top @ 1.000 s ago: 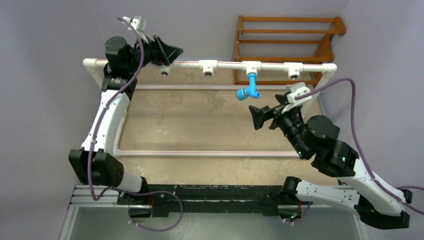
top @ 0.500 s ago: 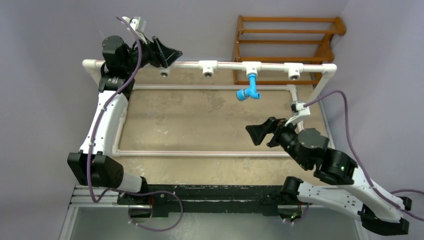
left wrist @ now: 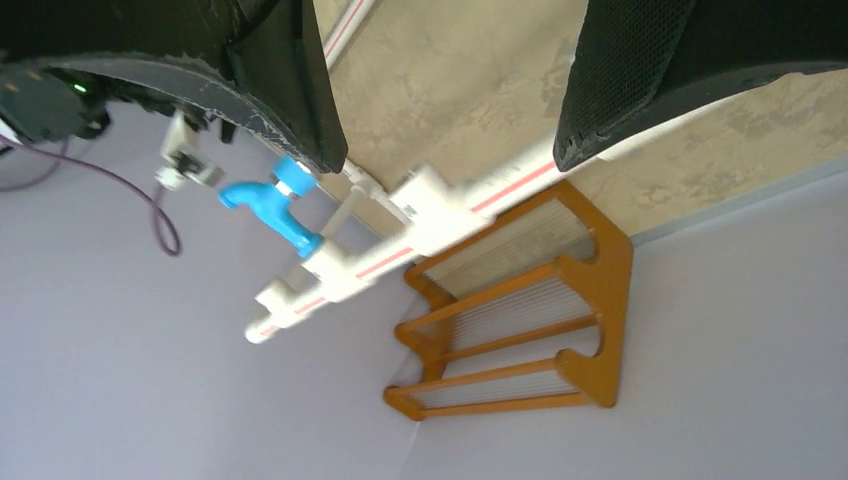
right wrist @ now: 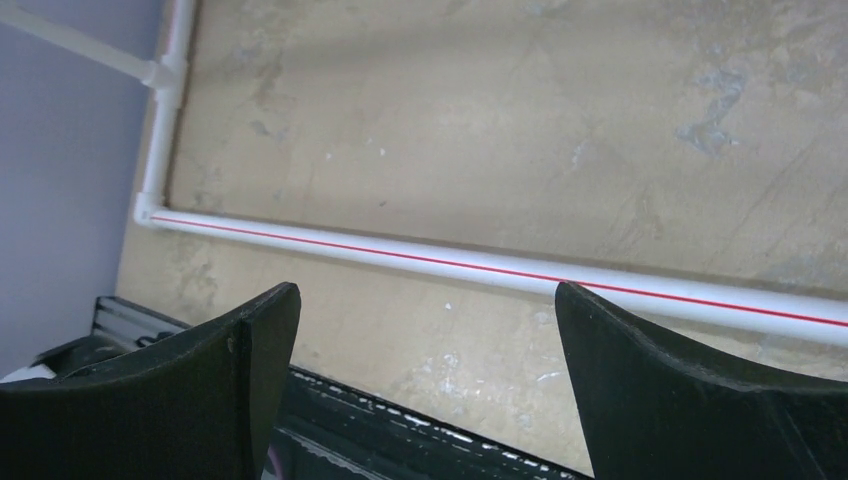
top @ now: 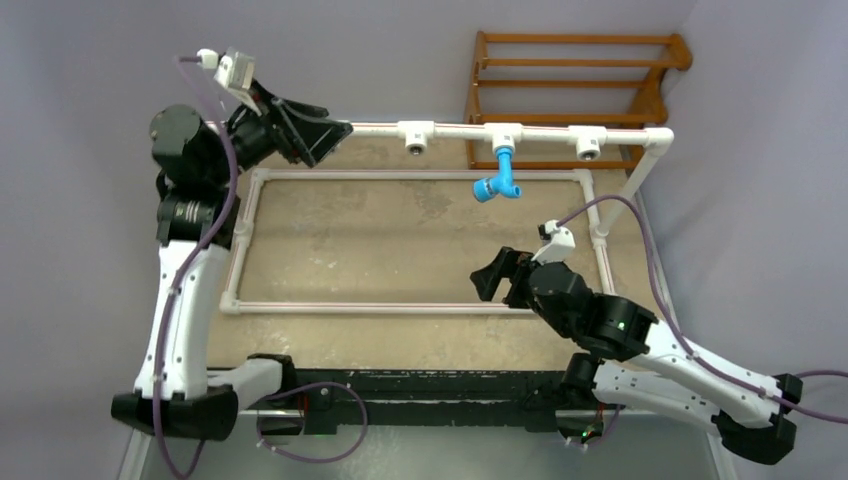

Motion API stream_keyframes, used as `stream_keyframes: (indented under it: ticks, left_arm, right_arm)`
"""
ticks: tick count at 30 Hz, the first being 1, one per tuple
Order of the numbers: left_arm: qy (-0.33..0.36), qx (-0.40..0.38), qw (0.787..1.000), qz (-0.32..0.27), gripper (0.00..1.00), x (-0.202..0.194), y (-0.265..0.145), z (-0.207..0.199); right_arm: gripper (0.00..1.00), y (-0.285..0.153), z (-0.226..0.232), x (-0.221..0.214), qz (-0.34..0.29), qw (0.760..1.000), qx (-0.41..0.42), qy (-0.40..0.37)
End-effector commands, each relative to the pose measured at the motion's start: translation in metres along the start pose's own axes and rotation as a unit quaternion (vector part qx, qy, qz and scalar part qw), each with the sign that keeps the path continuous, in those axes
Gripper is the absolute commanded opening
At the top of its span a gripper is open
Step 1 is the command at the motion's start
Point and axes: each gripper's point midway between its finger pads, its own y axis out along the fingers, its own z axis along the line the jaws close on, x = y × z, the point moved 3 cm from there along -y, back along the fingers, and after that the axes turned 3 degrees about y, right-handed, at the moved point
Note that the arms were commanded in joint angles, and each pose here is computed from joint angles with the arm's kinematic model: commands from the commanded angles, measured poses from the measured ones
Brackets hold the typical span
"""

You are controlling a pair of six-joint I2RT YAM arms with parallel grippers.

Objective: Install the water faucets

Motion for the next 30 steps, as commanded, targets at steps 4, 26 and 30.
stream_keyframes:
  ticks: [4,26,30]
  left_arm:
    - [0.012,-0.060,0.998,0.000,0.77,-0.015,-0.047,-0.057]
    - [-0.207,0.087,0.942,0.252,0.72,-0.242,-0.117,-0.008]
    - [-0.193,0.081,0.948,0.241,0.72,-0.238,-0.118,-0.012]
  right_arm:
    - [0.99,0.023,-0.004,-0.004,-0.027,0.997,-0.045,0.058]
    - [0.99,0.036,-0.044,-0.009,-0.092,0.983,-0.126,0.098]
    - [0.99,0.037,-0.042,-0.005,-0.102,0.985,-0.117,0.080]
